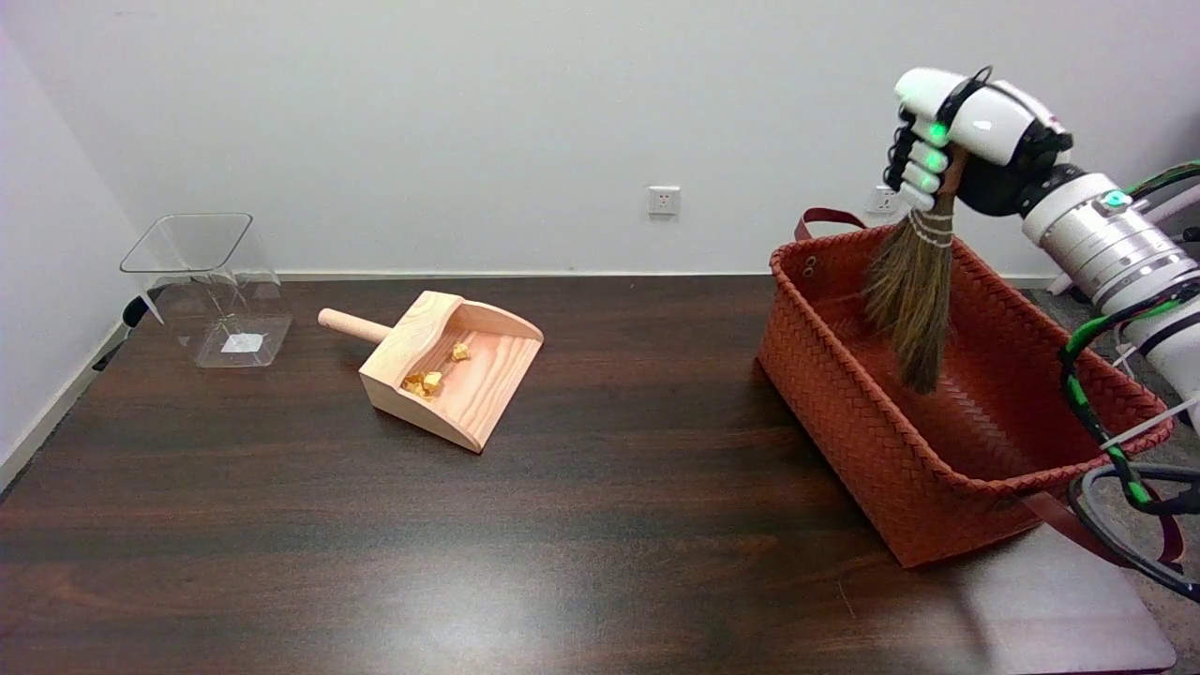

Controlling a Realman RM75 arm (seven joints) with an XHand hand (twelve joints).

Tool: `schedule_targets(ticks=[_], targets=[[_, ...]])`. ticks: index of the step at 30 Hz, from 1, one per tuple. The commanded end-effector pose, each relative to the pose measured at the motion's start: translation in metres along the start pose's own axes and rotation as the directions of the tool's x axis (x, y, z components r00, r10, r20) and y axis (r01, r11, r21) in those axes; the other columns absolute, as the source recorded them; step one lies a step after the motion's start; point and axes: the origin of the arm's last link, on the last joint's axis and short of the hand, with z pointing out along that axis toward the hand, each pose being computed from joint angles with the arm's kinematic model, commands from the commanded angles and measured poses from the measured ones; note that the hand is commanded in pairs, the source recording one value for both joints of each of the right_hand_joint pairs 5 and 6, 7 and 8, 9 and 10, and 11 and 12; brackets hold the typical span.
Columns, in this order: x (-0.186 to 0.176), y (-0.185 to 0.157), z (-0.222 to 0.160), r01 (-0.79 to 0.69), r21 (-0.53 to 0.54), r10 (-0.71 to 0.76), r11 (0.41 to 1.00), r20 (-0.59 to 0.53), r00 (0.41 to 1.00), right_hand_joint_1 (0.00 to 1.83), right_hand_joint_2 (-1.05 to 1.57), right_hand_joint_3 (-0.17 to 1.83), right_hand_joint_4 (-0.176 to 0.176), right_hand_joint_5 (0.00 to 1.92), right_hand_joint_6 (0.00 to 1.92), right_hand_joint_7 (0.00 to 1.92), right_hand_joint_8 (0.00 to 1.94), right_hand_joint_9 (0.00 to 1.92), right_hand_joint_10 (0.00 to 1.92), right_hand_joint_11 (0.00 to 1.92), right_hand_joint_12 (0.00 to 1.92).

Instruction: Place the broom into the brown storage basket.

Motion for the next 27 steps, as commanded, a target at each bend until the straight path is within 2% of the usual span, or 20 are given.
schedule_targets(ticks=[1,2,3,4,5,17,27], targets=[[-0.022,0.034,-0.004,0.187,-0.088,-0.182,0.979,0.061,0.981,1.0,1.57,0.65,0.0,1.92,1.92,1.92,1.92,1.92,1.92,1.92,1.92],[-0.023,0.035,-0.004,0.186,-0.089,-0.181,0.979,0.063,0.982,1.0,1.57,0.65,0.0,1.92,1.92,1.92,1.92,1.92,1.92,1.92,1.92],[-0.082,-0.009,-0.007,0.111,0.053,-0.12,0.992,0.227,0.966,1.0,1.57,0.65,0.0,1.92,1.92,1.92,1.92,1.92,1.92,1.92,1.92],[-0.027,0.036,-0.004,0.188,-0.087,-0.182,0.978,0.07,0.981,1.0,1.57,0.65,0.0,1.92,1.92,1.92,1.92,1.92,1.92,1.92,1.92],[-0.026,0.038,-0.004,0.194,-0.093,-0.189,0.977,0.065,0.98,0.99,1.57,0.66,0.0,1.92,1.92,1.92,1.92,1.92,1.92,1.92,1.92],[-0.036,0.059,-0.002,0.193,-0.137,-0.185,0.972,0.069,0.98,0.98,1.57,0.63,0.0,1.92,1.92,1.92,1.92,1.92,1.92,1.92,1.92],[-0.058,0.074,0.001,0.162,-0.158,-0.151,0.974,0.083,0.985,0.96,1.57,0.64,0.0,1.92,1.92,1.92,1.92,1.92,1.92,1.92,1.92]])
